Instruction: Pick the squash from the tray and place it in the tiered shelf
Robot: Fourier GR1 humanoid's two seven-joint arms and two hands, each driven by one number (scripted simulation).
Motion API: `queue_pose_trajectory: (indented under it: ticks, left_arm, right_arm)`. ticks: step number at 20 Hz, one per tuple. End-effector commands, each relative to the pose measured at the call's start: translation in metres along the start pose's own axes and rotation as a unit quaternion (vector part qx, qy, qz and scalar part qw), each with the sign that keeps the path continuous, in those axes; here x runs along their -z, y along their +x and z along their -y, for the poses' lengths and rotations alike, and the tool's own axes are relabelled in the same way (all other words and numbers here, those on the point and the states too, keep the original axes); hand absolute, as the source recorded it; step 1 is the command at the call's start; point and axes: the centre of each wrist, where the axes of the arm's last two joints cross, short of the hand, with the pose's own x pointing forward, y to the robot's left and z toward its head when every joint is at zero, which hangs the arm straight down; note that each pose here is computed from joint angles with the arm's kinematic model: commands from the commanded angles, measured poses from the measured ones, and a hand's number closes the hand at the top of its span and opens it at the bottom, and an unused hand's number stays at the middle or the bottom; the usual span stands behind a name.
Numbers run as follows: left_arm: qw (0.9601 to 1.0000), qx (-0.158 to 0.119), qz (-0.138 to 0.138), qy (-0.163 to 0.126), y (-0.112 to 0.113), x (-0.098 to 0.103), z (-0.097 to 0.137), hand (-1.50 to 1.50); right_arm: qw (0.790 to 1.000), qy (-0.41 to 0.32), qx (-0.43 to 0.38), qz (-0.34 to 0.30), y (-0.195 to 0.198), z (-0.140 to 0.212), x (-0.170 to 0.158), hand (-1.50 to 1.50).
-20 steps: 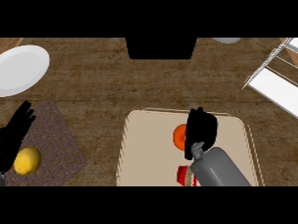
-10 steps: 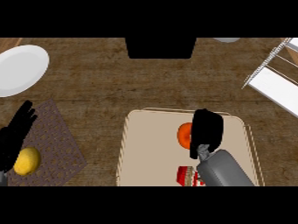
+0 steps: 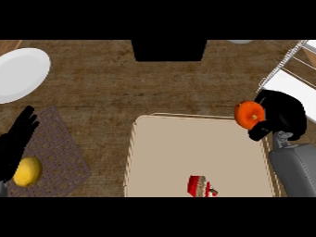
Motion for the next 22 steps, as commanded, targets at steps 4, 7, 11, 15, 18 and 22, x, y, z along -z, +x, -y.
queue_pose_trajectory:
  ticks: [4,7,11,15,18,22]
  left_arm:
    - [0.9999,-0.008,-0.006,0.005,-0.009,-0.002,-0.014,0.00]
    - [1.0000,0.003,-0.008,0.003,-0.004,-0.009,0.001,0.00]
    - [0.9999,0.006,-0.011,0.011,0.002,-0.006,-0.013,0.00]
    - [1.0000,-0.004,-0.005,0.008,0.003,-0.014,0.004,0.00]
    - [1.0000,-0.002,0.007,0.001,-0.008,-0.018,-0.003,0.00]
    - [1.0000,0.004,0.004,-0.003,-0.010,-0.006,-0.014,0.00]
  right_arm:
    - [0.995,-0.068,0.076,-0.003,-0.017,0.059,-0.028,1.50]
    - [0.988,-0.073,0.139,0.001,-0.006,0.104,-0.045,1.50]
    - [0.969,-0.099,0.228,-0.003,-0.015,0.124,-0.073,1.50]
    - [0.956,-0.139,0.257,-0.001,-0.033,0.168,-0.109,1.50]
    - [0.954,-0.173,0.245,-0.002,-0.045,0.198,-0.123,1.50]
    - [0.943,-0.191,0.271,-0.004,-0.031,0.225,-0.130,1.50]
